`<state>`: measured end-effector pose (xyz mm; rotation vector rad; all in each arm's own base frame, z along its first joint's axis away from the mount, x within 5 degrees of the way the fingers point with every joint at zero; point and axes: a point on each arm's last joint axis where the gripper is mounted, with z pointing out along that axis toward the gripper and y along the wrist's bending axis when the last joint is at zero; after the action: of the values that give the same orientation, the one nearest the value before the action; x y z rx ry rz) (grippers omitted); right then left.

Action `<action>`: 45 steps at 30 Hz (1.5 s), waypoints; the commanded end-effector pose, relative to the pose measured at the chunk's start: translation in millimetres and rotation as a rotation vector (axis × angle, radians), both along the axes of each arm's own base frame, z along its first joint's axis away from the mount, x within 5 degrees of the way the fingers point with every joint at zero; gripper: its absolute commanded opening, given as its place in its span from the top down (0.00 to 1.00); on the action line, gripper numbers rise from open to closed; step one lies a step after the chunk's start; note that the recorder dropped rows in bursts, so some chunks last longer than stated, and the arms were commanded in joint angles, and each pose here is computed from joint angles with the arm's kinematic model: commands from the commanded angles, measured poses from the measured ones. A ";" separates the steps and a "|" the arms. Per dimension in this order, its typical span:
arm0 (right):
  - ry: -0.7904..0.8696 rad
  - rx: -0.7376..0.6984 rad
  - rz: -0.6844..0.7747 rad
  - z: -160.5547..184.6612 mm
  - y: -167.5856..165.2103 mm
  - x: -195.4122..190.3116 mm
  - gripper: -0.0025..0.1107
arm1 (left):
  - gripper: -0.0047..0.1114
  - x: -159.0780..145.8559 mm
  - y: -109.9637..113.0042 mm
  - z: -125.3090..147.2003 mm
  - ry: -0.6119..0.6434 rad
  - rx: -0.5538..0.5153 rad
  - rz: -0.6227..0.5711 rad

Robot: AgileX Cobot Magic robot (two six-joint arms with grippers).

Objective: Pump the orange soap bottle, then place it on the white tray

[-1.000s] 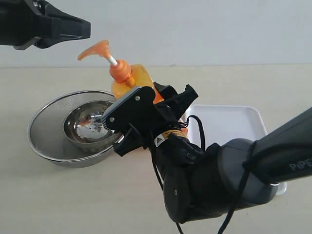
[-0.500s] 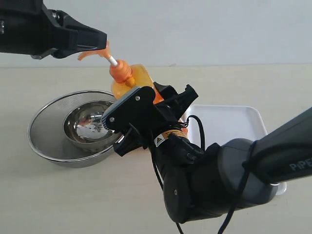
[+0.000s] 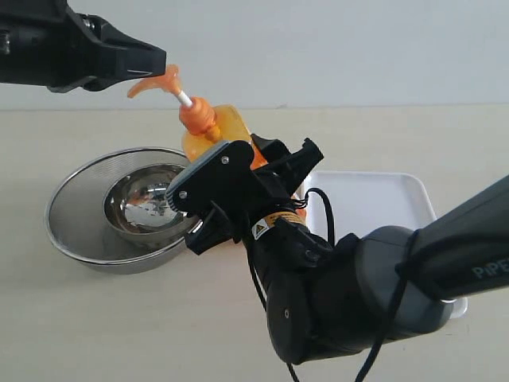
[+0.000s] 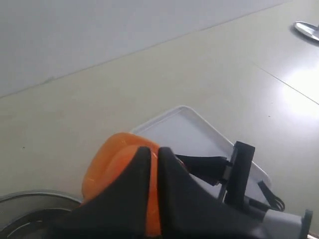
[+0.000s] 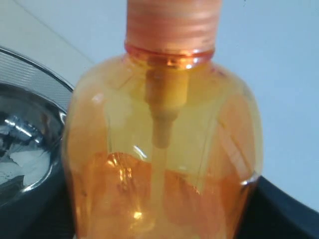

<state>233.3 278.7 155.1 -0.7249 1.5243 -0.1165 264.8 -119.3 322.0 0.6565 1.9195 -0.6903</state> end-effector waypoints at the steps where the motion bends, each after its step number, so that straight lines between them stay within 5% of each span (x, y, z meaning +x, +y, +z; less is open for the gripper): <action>1: 0.015 0.007 -0.012 -0.2 -0.7 0.4 0.88 | 0.92 4.2 -1.9 -4.4 0.004 0.014 0.003; 45: 0.021 0.012 0.013 -0.5 1.4 -0.4 0.88 | 0.92 21.7 -4.4 -29.9 0.053 0.059 0.020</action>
<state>233.9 277.1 154.6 -0.7184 1.5342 -0.1359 286.7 -120.2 302.9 0.6060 1.9698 -0.6438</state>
